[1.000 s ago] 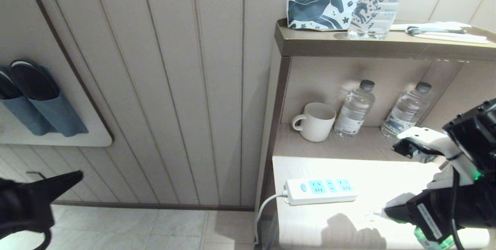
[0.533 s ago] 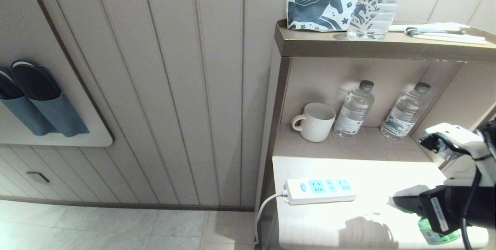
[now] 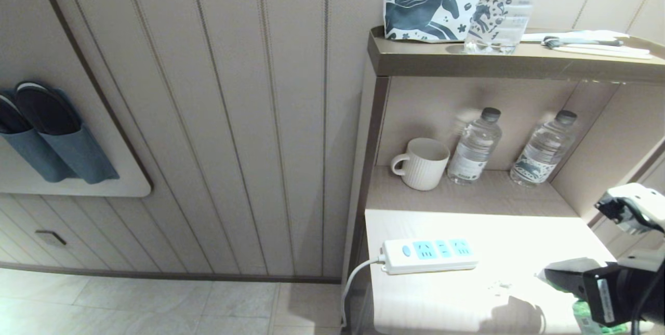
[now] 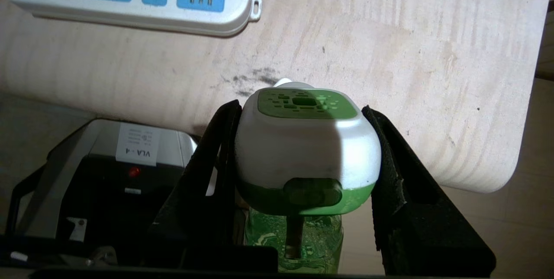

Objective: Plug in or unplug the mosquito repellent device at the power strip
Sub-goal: Place the mosquito repellent liquid on the table

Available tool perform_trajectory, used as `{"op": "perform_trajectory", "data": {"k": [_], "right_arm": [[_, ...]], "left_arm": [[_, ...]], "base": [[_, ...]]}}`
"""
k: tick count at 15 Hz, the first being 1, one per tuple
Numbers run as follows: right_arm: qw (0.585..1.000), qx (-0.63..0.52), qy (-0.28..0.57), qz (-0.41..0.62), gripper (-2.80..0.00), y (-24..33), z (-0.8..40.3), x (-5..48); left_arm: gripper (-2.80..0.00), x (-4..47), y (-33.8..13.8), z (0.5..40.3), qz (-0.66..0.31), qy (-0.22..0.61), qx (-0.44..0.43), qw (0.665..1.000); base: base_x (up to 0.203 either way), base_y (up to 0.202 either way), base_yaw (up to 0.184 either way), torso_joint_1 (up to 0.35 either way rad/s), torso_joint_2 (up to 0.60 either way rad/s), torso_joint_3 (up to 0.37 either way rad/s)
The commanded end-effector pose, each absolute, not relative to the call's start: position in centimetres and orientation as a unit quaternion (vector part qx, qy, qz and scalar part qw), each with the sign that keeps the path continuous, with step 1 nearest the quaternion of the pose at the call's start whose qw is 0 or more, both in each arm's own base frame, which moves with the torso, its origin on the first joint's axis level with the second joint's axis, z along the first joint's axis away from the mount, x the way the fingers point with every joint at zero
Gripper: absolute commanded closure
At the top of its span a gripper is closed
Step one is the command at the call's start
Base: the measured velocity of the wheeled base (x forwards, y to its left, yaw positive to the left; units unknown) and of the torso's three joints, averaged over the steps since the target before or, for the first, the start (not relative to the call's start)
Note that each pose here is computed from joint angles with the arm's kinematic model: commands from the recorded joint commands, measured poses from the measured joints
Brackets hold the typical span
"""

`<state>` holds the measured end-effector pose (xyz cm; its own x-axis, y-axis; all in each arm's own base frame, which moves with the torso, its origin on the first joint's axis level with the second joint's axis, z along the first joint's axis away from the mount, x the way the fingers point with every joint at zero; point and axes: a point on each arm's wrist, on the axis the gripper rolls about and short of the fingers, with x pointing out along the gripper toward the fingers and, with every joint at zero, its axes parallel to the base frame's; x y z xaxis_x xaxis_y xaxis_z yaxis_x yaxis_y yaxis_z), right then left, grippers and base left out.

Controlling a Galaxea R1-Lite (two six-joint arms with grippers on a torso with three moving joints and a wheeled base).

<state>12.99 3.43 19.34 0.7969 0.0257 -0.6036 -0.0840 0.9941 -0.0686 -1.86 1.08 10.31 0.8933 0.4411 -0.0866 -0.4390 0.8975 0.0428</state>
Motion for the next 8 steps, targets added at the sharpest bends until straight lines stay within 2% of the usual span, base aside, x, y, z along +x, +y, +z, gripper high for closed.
{"op": "perform_trajectory", "data": {"k": [1, 5, 8], "right_arm": [[0.95, -0.04, 0.308, 0.024, 0.0, 3.6, 18.6, 13.8], [0.97, -0.024, 0.24, 0.004, 0.0, 3.6, 16.8, 14.2], [0.984, -0.014, 0.176, -0.016, 0.0, 3.5, 15.9, 14.2]], "left_arm": [[0.0, -3.1, 0.8, 9.5, 0.175, -0.011, 0.01, 0.984], [0.0, -2.3, 0.0, 7.6, -0.002, 0.002, 0.009, 1.0], [0.0, -2.3, 0.0, 7.8, -0.002, -0.012, 0.018, 1.0]], "base": [[0.0, 0.0, 0.0, 0.0, 0.0, 0.0], [0.0, 0.0, 0.0, 0.0, 0.0, 0.0], [0.0, 0.0, 0.0, 0.0, 0.0, 0.0]]}}
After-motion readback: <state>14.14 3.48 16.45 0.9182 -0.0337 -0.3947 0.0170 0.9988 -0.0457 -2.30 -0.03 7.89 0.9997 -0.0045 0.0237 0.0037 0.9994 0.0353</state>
